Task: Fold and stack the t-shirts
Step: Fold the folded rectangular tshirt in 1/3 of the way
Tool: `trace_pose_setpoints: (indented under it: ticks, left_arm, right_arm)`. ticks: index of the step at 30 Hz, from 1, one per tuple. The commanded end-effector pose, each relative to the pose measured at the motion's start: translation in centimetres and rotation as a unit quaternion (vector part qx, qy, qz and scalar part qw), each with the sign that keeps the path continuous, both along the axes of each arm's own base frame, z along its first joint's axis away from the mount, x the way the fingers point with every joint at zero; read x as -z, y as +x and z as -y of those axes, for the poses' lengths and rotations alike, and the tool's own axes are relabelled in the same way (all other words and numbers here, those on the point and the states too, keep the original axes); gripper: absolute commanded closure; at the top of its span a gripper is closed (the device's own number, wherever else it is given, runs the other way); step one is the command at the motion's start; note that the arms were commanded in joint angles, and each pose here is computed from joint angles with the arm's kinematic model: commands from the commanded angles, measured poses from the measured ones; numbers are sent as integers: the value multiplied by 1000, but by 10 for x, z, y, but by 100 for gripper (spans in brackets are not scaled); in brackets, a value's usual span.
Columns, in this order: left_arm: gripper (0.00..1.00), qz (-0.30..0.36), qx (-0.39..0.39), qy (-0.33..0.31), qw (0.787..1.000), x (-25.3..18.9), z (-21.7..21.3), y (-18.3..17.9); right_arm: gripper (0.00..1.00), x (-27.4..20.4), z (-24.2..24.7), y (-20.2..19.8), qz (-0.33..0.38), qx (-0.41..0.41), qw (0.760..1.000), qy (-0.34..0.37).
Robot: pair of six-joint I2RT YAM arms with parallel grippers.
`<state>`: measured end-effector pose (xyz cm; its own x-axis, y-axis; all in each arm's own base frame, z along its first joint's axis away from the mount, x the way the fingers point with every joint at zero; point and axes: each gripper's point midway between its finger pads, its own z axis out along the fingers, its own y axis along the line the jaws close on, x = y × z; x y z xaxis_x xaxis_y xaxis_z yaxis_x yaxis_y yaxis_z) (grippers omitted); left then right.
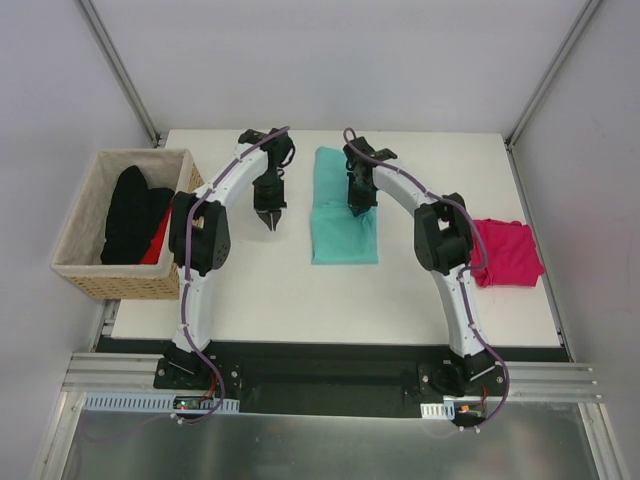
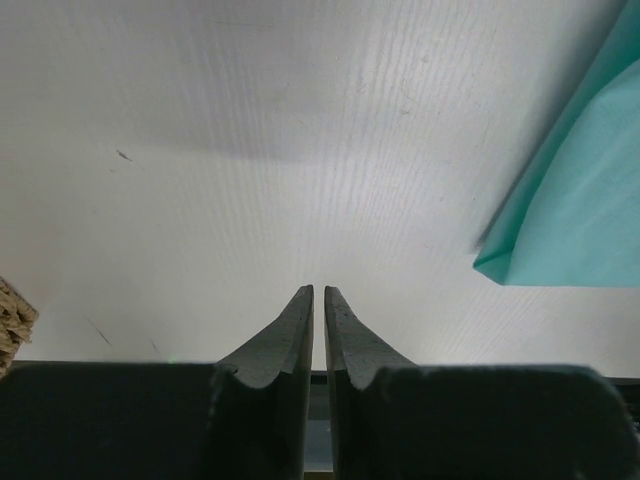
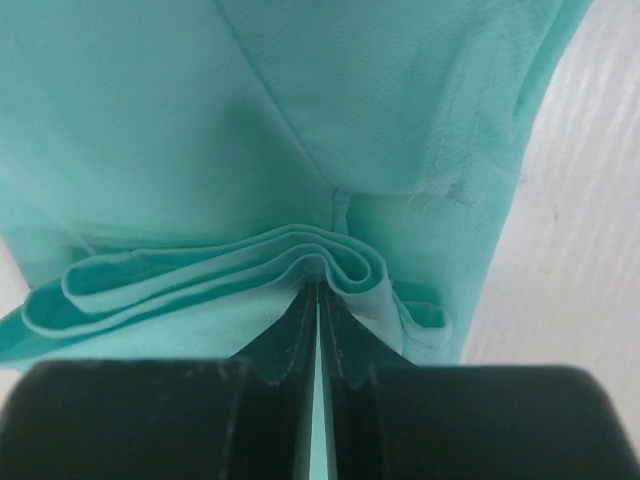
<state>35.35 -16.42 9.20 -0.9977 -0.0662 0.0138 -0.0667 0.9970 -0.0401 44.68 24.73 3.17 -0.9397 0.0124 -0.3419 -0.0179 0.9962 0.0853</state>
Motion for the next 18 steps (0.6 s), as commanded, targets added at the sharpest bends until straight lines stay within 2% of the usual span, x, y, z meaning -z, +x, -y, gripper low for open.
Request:
trace_pose_setpoints:
  ticks: [1,8,16,18]
  left_arm:
    - [92,-6,-2,8,1000,-9,-9,-3]
    - [92,-8,-5,2,1000,-11,-8,-3]
    - [92,9,-14,-3,1000,-21,-8,-5]
    - [92,21,-19,-5,1000,-28,-9,-6]
  right_arm:
    - [93,-6,13,21,13,32,999,16]
    - [93,-25,26,28,24,37,999,23]
    - [91,-73,32,12,56,39,997,32]
    - [93,-76,37,6,56,40,997,24]
